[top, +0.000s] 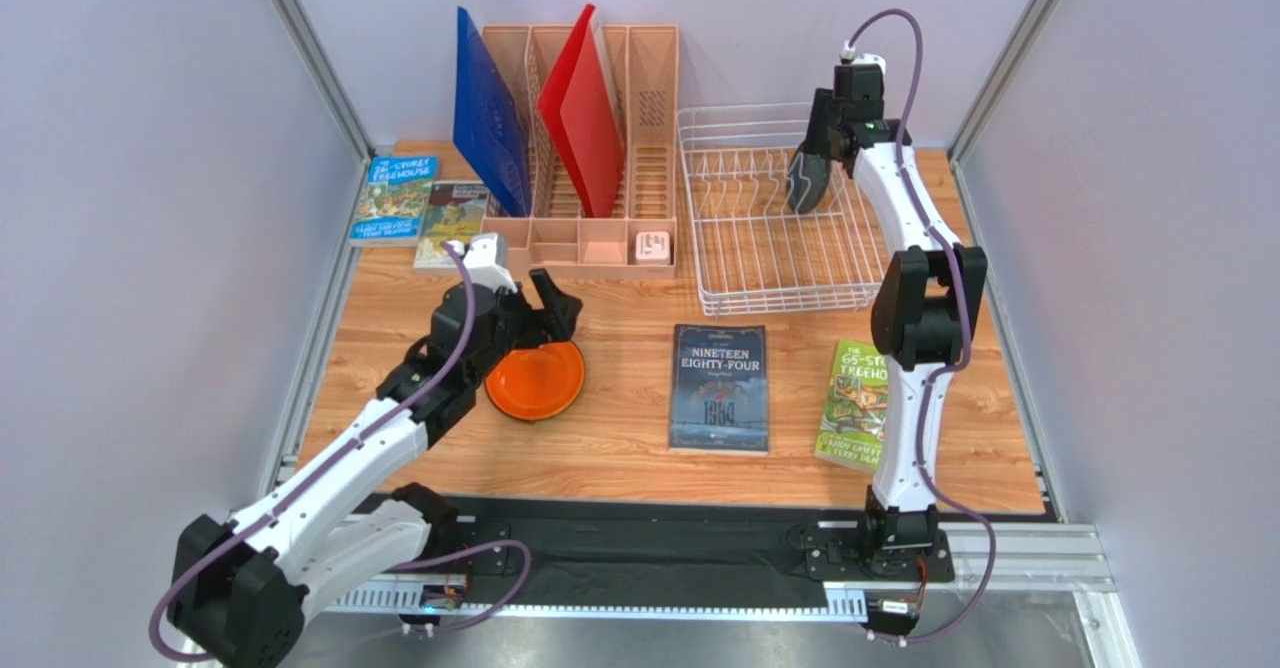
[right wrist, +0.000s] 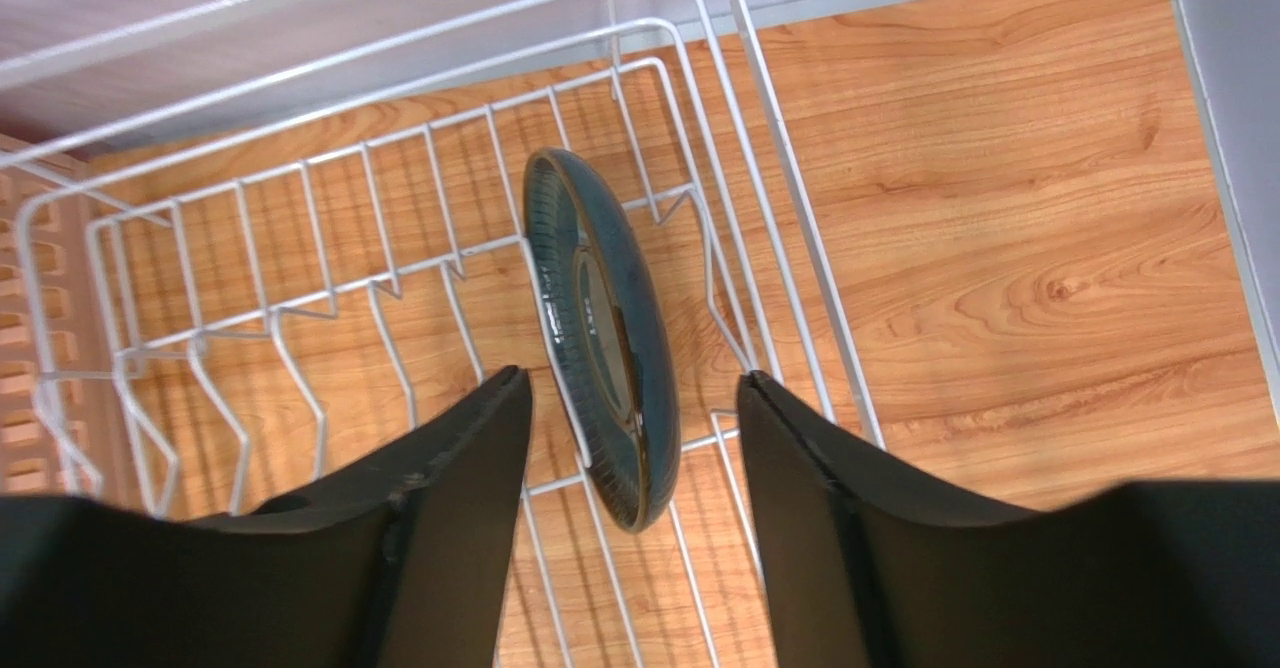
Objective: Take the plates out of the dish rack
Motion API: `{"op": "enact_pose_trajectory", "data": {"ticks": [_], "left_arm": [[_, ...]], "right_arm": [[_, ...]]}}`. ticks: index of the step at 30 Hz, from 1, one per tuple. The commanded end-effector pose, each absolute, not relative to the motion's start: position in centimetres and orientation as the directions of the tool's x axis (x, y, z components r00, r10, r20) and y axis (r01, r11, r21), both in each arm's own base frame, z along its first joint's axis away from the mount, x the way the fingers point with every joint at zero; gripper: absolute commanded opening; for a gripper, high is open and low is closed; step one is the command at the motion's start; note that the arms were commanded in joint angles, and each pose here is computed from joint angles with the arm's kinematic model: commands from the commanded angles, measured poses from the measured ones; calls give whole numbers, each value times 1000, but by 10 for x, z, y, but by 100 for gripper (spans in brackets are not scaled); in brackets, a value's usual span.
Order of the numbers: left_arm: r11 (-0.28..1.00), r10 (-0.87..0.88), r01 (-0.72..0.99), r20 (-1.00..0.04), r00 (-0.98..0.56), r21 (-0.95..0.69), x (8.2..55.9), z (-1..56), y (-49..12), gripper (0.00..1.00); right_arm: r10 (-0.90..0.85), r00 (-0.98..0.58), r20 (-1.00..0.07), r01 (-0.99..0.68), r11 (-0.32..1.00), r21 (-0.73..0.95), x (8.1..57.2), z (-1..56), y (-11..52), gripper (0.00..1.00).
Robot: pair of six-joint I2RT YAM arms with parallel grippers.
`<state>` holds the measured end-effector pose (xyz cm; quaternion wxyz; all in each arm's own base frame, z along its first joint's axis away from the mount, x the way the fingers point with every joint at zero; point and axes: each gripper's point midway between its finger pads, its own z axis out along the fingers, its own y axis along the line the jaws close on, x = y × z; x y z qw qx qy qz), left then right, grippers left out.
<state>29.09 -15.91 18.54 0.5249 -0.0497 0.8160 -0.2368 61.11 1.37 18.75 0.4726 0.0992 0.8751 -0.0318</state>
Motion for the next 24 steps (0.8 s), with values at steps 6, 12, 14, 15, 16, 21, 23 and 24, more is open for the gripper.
{"op": "enact_pose_trajectory", "data": {"ticks": [6, 12, 14, 15, 16, 21, 23, 24], "left_arm": [[803, -314, 348, -841, -441, -483, 310, 218, -205, 93], [802, -315, 347, -837, -447, -487, 317, 211, -210, 93], [801, -311, 348, -835, -455, -488, 320, 209, -212, 92], [801, -309, 348, -834, -458, -488, 321, 208, -213, 93], [800, -307, 348, -832, -461, -488, 322, 207, -215, 93], [786, -299, 366, -824, -481, -499, 327, 205, -224, 92], [785, -296, 366, -822, -487, -500, 328, 203, -225, 92], [786, -296, 364, -821, -489, -500, 328, 202, -225, 92]], "right_arm": [[71, -569, -819, 204, 977, -58, 631, 159, -2, 51], [57, -578, -814, 172, 984, -53, 637, 146, 3, 25], [51, -586, -809, 155, 987, -50, 637, 142, 5, 17], [48, -590, -806, 150, 987, -51, 637, 140, 6, 17], [47, -593, -804, 145, 988, -49, 637, 139, 6, 15], [36, -623, -781, 123, 991, -53, 638, 121, 10, 16], [34, -628, -777, 124, 991, -57, 638, 119, 9, 15], [35, -631, -775, 129, 990, -60, 638, 115, 8, 13]]}}
